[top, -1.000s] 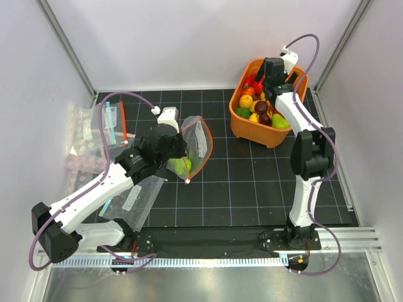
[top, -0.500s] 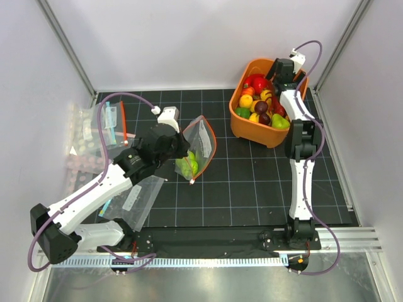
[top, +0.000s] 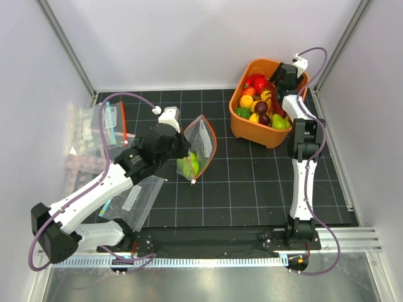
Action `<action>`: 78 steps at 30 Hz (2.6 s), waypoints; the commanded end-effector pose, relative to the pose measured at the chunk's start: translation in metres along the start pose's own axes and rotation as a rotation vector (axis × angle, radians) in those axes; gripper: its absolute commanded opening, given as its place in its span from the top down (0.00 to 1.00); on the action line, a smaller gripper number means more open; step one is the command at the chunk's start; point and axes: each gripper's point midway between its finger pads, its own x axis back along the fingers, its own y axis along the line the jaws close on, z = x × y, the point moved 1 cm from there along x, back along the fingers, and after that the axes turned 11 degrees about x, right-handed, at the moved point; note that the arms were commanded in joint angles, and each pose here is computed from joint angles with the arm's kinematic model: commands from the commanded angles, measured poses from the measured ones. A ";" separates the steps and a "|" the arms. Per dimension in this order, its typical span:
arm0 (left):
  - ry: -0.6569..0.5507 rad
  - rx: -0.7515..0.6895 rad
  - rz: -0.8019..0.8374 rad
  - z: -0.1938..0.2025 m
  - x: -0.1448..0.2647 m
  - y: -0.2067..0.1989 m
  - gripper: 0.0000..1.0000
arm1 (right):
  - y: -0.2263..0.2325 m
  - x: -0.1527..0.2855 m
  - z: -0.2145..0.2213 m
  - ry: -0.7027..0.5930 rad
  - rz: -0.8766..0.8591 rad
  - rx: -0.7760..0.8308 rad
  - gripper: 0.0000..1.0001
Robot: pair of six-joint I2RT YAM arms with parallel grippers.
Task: Place the food in the zip-top bag and seal the zipper
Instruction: Pick up the fake fruit from the bin, then place the fake fruit in the zipper food storage bag.
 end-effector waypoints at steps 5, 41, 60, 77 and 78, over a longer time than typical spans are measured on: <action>-0.009 0.003 0.035 -0.005 -0.009 -0.013 1.00 | -0.004 0.074 -0.102 -0.152 -0.062 -0.036 0.49; -0.012 -0.037 -0.011 -0.010 -0.011 -0.008 1.00 | 0.158 0.572 -0.046 -0.204 -1.015 0.062 0.64; 0.139 -0.048 0.357 0.011 0.014 -0.068 1.00 | 0.153 0.544 0.002 -0.131 -0.890 0.129 0.63; 0.175 -0.015 0.357 0.020 0.007 -0.069 0.97 | 0.111 0.541 -0.028 -0.175 -0.768 0.110 0.64; 0.175 -0.015 0.336 0.018 0.004 -0.068 0.98 | 0.113 0.542 -0.028 -0.171 -0.772 0.106 0.64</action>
